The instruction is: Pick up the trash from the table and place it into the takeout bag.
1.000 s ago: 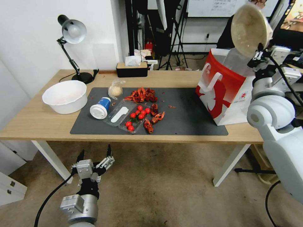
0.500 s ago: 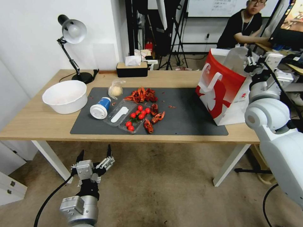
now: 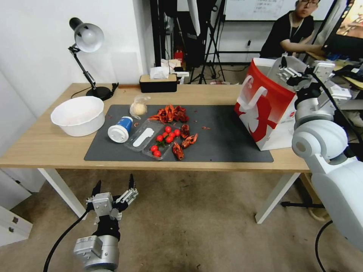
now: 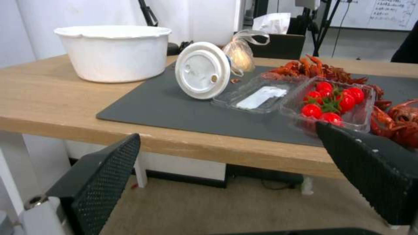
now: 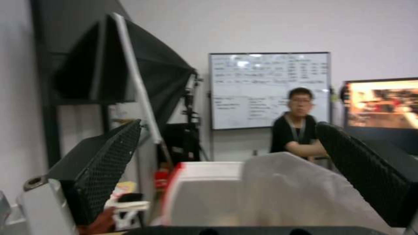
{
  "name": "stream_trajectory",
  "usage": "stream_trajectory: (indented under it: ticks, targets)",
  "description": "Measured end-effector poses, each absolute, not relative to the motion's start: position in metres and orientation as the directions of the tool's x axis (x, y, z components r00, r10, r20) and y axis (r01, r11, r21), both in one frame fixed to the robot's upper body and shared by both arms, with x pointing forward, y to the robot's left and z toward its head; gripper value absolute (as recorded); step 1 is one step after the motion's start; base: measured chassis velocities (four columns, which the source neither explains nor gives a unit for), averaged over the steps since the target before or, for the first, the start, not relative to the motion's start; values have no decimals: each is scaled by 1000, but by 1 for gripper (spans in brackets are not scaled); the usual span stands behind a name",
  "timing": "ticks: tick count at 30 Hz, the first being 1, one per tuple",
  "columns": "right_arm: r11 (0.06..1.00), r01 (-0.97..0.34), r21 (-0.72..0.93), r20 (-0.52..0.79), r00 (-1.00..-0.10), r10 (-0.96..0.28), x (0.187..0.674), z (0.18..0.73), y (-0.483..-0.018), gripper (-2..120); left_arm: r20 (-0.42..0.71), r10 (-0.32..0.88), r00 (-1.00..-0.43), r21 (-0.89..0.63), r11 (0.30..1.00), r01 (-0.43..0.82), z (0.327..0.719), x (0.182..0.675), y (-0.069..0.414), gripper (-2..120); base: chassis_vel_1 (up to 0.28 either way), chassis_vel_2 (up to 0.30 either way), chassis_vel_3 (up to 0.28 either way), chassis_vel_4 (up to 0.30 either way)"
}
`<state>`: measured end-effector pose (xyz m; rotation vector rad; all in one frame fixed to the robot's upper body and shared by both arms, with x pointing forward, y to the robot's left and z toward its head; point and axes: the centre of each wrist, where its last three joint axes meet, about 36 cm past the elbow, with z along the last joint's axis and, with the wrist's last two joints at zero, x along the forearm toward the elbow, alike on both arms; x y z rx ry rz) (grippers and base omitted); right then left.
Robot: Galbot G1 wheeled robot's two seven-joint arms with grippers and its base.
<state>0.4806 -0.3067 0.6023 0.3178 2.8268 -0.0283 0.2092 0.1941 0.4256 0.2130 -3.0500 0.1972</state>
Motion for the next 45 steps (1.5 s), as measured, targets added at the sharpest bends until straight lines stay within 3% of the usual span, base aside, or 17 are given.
stream_trajectory:
  ticks: [10,21,29,37,45]
  targets:
    - [987,156,28,-308,-938,157,470,609,-300,100,89,-136,-987,-118,982,-146,425,208,192,100,0,0,0,0]
    - [991,-106,77,-318,-945,-76,407,595,-269,100,77,-132,-988,-126,982,-141,426,210,195,100,0,0,0,0]
    - [988,-129,83,-200,-974,-110,356,544,-258,100,74,-131,-989,-134,981,-140,425,211,195,100,0,0,0,0]
    - [986,-120,113,-121,-987,-106,292,447,-245,100,76,-125,-989,-141,981,-135,424,212,196,100,0,0,0,0]
    - [985,-116,124,-85,-991,-105,273,414,-243,100,75,-121,-990,-147,981,-131,423,213,197,100,0,0,0,0]
